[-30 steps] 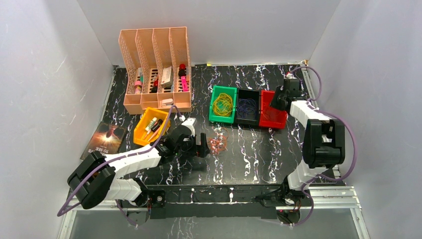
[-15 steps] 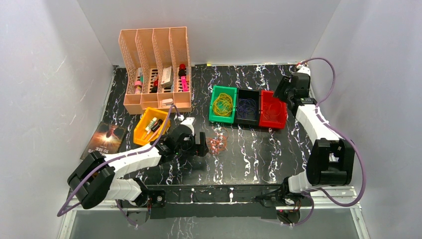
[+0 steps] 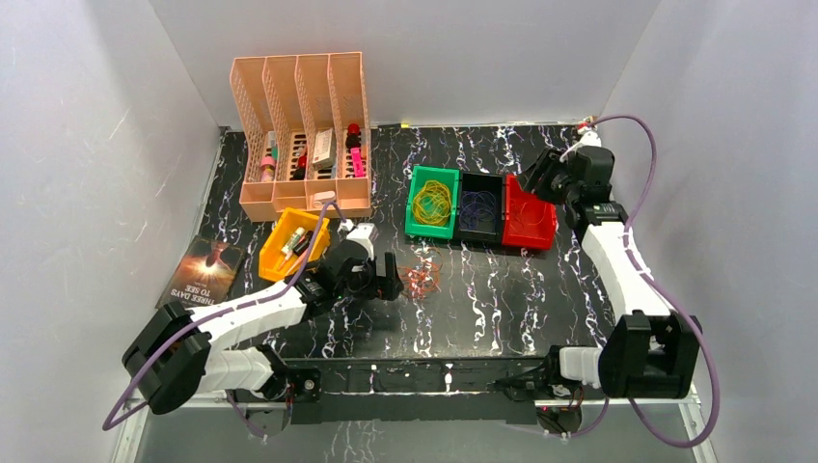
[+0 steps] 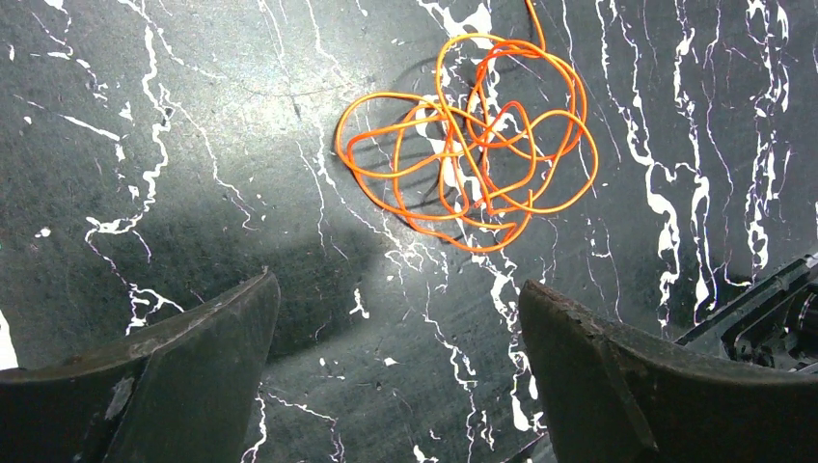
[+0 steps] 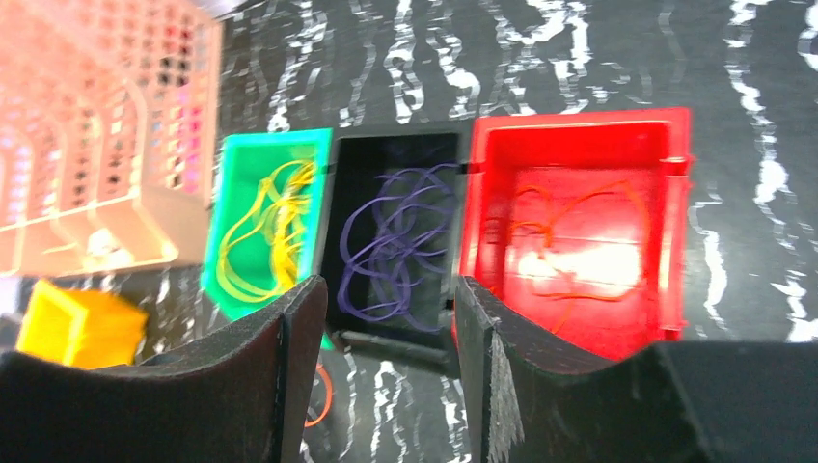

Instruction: Untangle the cables

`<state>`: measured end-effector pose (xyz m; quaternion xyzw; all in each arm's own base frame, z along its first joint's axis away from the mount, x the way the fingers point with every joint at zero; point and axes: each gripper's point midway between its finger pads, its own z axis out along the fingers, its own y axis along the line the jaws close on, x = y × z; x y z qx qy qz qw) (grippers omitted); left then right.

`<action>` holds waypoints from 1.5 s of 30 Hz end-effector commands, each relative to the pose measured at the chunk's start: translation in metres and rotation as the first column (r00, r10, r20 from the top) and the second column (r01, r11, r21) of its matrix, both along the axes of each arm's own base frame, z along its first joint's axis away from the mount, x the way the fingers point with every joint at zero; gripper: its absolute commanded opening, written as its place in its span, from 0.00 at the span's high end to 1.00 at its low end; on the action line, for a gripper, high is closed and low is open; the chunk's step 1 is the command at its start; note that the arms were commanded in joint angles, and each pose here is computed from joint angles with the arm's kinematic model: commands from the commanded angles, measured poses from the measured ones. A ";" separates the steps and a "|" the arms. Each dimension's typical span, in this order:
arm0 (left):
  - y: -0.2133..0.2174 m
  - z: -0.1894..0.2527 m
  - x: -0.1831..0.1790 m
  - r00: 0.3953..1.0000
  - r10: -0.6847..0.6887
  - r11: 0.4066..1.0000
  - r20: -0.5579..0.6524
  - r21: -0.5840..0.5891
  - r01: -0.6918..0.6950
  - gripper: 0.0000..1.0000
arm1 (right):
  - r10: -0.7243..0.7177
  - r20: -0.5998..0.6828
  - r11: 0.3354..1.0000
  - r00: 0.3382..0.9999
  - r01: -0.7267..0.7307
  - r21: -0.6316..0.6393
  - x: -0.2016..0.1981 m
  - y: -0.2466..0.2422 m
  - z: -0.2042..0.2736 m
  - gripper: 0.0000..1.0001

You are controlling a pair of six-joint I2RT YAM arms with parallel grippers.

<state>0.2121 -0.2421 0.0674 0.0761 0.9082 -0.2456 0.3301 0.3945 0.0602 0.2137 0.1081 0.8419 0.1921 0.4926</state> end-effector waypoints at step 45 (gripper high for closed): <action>-0.058 0.022 0.056 0.989 -0.143 0.986 0.039 0.089 0.139 0.46 | 0.429 -0.190 0.903 0.883 -0.417 0.104 -0.153 0.170 -0.091 0.69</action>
